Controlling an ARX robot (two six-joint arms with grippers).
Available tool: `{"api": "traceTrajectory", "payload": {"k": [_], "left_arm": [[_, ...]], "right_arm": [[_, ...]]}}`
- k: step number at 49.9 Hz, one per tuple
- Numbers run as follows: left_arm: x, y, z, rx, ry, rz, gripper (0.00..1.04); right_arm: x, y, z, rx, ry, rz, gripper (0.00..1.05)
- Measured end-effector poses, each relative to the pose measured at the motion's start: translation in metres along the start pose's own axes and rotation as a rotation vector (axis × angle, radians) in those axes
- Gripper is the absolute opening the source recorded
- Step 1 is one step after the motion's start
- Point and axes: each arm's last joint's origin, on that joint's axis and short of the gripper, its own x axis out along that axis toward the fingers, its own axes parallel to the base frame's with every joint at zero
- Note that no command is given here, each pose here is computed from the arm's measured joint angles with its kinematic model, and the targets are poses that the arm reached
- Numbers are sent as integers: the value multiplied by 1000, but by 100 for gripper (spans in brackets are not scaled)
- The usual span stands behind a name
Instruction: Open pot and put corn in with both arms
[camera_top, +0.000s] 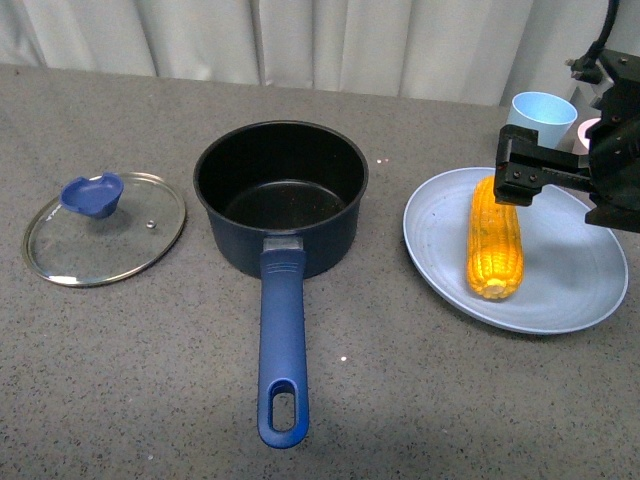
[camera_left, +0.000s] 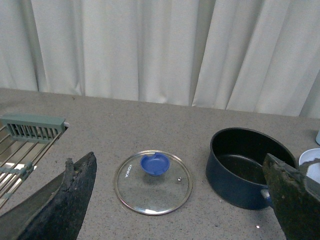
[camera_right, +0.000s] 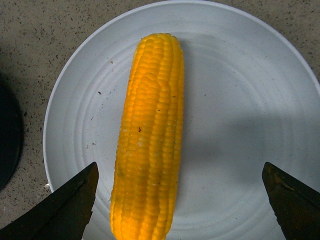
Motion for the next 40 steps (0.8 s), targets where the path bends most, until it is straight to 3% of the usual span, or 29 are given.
{"api": "traceTrajectory", "payload": {"k": [28, 40], "left_arm": [[0, 0, 0, 0, 0, 0, 98], [0, 0, 0, 0, 0, 0, 98]], "right_arm": [[34, 11, -3, 9, 86, -32, 96], [42, 18, 1, 14, 119, 11, 96]]}}
